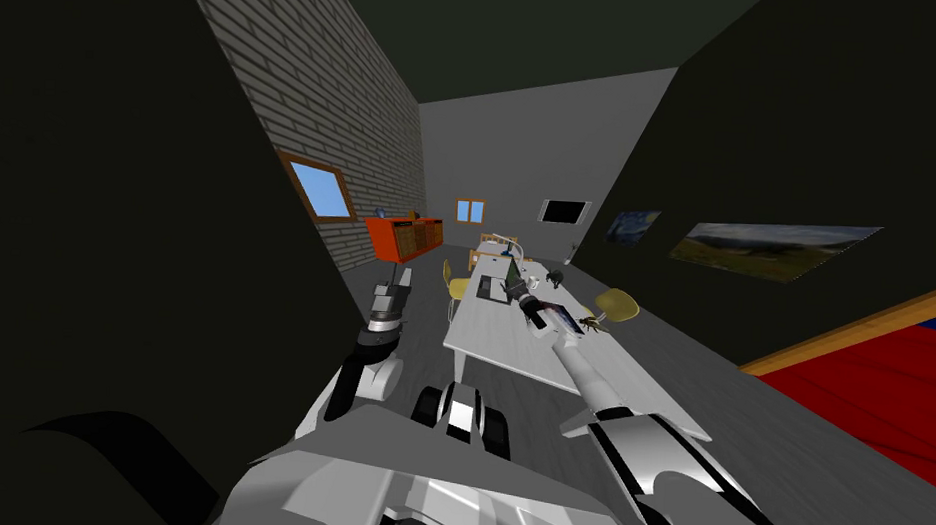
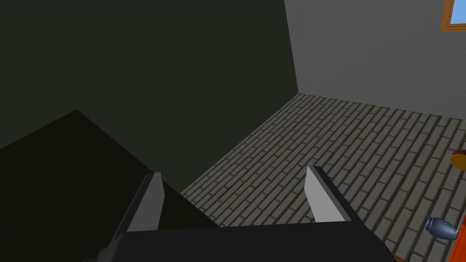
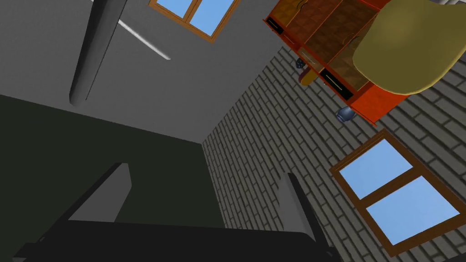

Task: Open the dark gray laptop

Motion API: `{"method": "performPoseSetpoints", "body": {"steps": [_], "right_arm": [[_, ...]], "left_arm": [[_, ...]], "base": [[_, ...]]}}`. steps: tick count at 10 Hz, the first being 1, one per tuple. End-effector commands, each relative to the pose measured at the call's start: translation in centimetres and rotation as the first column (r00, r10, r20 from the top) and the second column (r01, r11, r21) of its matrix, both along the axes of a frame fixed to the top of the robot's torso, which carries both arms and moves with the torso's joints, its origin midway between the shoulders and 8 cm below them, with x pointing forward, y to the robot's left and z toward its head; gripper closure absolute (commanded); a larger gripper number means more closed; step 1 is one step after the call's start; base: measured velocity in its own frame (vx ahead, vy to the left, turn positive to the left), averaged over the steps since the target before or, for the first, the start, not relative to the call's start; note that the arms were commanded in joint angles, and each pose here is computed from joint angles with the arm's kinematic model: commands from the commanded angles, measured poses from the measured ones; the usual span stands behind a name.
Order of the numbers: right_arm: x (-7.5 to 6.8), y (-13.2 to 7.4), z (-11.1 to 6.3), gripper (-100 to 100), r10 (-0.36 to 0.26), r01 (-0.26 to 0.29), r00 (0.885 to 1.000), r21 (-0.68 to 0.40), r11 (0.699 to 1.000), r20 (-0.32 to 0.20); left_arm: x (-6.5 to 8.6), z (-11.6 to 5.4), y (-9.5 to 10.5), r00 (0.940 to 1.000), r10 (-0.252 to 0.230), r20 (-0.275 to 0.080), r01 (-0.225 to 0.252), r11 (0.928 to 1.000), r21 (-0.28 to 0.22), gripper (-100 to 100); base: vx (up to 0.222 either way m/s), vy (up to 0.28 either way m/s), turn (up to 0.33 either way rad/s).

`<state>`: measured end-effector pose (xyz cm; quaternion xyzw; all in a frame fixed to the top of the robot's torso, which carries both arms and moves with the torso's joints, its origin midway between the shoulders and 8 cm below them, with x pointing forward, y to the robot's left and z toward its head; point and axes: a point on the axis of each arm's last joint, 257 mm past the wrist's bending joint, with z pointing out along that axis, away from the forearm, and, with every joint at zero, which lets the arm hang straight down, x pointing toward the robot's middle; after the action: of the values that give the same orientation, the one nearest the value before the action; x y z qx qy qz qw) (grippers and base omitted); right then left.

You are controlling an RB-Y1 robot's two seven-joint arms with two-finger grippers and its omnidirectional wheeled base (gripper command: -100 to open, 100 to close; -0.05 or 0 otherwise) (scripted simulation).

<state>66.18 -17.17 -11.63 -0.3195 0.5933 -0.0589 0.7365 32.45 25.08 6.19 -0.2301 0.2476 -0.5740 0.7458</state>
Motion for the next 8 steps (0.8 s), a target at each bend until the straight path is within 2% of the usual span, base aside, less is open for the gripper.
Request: {"method": "performPoseSetpoints", "body": {"steps": [1,4,7,8], "right_arm": [[1.8,-2.2,-0.6,-100,-0.052,0.053,0.999,-0.134,0.990,0.008],[3.6,-4.8,-0.4,-100,-0.104,0.109,0.994,-0.272,0.956,0.031],[4.7,-6.9,0.1,-100,-0.139,0.149,0.989,-0.365,0.919,0.054],[4.5,-6.4,-0.1,-100,-0.132,0.140,0.990,-0.343,0.929,0.048]], "left_arm": [[0.0,0.0,0.0,1.0000,0.000,0.000,0.000,1.0000,0.000,0],[0.0,0.0,0.0,1.0000,0.000,0.000,0.000,1.0000,0.000,0],[0.0,0.0,0.0,1.0000,0.000,0.000,0.000,1.0000,0.000,0],[0.0,0.0,0.0,1.0000,0.000,0.000,0.000,1.0000,0.000,0]], "base": [[0.008,0.006,-0.003],[0.009,0.006,-0.002],[0.006,0.005,-0.002],[0.000,0.000,0.000]]}}
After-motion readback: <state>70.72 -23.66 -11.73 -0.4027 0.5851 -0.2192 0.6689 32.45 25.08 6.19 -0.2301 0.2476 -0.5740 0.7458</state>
